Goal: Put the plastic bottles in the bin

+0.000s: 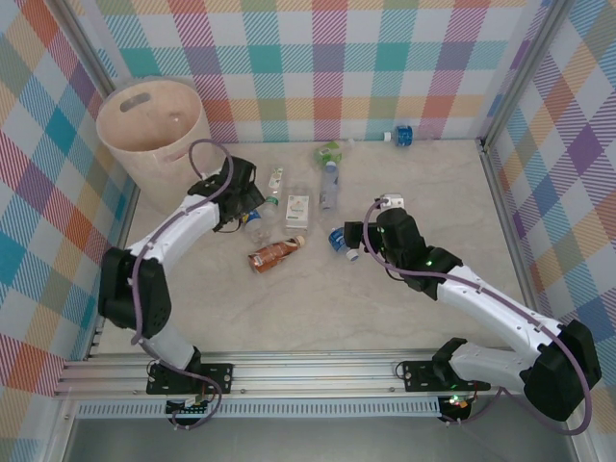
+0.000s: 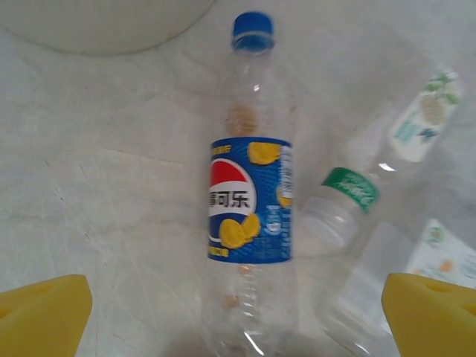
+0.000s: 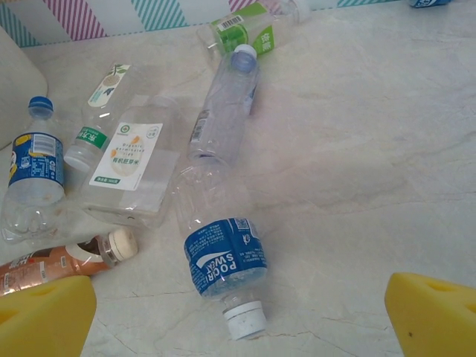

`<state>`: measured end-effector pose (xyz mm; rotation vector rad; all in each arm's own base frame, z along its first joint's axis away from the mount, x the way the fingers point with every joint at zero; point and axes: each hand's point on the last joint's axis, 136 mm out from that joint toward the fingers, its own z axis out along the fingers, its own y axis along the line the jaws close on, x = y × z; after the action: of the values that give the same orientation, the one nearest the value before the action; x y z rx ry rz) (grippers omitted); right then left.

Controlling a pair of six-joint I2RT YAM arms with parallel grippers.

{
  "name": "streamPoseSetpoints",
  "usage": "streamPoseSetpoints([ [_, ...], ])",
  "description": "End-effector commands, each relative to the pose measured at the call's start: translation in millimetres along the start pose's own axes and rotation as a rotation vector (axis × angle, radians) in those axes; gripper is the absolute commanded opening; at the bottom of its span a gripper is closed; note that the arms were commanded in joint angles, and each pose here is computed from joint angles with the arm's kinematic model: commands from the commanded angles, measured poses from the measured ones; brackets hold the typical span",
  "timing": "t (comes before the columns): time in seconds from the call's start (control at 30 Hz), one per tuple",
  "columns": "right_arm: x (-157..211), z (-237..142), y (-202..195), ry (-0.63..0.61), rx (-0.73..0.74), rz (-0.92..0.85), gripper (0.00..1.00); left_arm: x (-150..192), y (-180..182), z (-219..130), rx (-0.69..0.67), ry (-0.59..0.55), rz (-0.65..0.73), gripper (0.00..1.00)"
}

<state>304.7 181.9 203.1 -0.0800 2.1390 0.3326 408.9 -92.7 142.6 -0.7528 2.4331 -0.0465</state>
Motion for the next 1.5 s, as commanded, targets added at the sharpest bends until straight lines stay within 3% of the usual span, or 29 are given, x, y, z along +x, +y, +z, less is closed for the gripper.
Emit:
streamPoseSetpoints([
  [0.0, -13, -9, 2, -0.029, -0.007, 0.026, 1.0, -8, -4, 12, -0.055, -0.036, 0.018, 1.0],
  [0.4, -10, -21, -9, -0.033, 0.024, 0.023, 1.0, -17, -8, 89, -0.137, -0.053, -0.004, 0.99],
  [0.73, -9, -22, -12, -0.036, 0.037, 0.023, 1.0, -17, -8, 137, -0.099, 0.002, -0.048, 0.81],
  [1.03, -9, -19, -10, -0.029, 0.031, 0.019, 1.0, -38, -21, 118, -0.034, -0.051, -0.008, 0.6],
  [1.47, -9, -18, -8, -0.032, 0.026, 0.014, 1.0, -77, -77, 42, 0.188, -0.25, 0.163, 0.53],
])
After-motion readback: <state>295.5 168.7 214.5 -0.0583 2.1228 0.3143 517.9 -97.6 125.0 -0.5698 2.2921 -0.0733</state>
